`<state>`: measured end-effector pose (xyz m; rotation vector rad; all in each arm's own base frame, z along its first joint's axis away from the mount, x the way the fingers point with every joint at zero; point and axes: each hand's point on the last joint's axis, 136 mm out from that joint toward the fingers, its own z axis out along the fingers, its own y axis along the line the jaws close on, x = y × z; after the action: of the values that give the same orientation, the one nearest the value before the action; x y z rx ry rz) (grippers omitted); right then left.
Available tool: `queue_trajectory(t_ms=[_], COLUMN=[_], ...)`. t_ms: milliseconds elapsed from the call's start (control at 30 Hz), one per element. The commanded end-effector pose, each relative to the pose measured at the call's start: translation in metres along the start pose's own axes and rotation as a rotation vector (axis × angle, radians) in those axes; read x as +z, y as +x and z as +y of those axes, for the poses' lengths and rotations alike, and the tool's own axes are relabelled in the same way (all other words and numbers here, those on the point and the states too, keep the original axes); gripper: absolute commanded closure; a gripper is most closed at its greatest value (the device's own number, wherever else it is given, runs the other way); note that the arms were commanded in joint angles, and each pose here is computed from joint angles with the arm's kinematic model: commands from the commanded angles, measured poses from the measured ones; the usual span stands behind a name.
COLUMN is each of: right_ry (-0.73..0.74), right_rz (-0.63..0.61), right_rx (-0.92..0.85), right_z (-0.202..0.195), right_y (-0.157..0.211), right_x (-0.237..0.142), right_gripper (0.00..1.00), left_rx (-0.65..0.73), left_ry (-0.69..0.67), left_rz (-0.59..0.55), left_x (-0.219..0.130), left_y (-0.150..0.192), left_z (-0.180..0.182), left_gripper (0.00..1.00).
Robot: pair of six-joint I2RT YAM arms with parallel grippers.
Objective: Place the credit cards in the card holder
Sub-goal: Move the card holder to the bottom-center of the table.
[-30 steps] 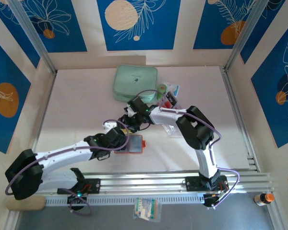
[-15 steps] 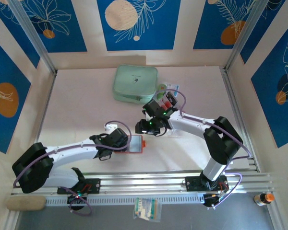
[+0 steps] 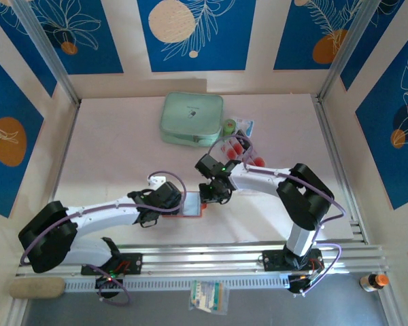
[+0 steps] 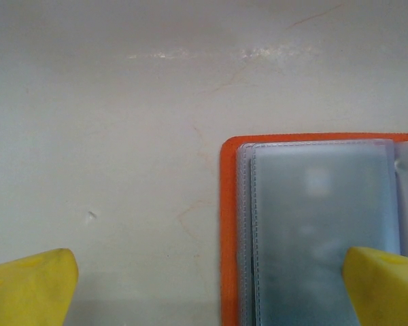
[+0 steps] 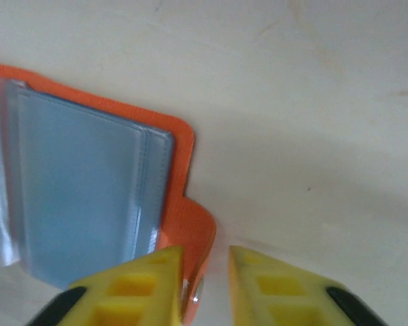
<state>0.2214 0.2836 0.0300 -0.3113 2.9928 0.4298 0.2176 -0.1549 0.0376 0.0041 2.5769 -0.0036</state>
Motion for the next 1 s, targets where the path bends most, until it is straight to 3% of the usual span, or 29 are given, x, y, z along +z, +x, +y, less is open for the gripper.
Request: queue_trajectory(t_ms=[0,67,167,533,700,967], right_ry=[0.04,0.038,0.032,0.031,0.005,0.045], right_rz=[-0.011,-0.017,-0.024,-0.015,-0.047,-0.221], right_rx=[0.011,0.015,0.017,0.037,0.019,0.003], right_z=[-0.013,-0.017,-0.021,-0.029,-0.028,-0.057], right_y=[0.0,-0.001,-0.002,0.002,-0.009,-0.055], right_x=[-0.005,-0.008,-0.011,-0.013,-0.033,-0.11], right_gripper=[0.91,0.97,0.99,0.99,0.75,0.65], left_rx=[0.004,0.01,0.017,0.025,0.028,0.028], left_ry=[-0.012,-0.011,-0.007,-0.008,-0.009,-0.008], left_rz=[-0.023,-0.022,-0.016,0.012,0.011,0.009], left_x=[-0.004,-0.004,-0.002,0.007,0.007,0.007], left_y=[-0.01,-0.011,-0.009,0.001,0.001,0.0], left_z=[0.002,0.001,-0.001,-0.001,-0.001,-0.002], left_gripper=[0.0,0.0,0.0,0.0,0.0,0.0])
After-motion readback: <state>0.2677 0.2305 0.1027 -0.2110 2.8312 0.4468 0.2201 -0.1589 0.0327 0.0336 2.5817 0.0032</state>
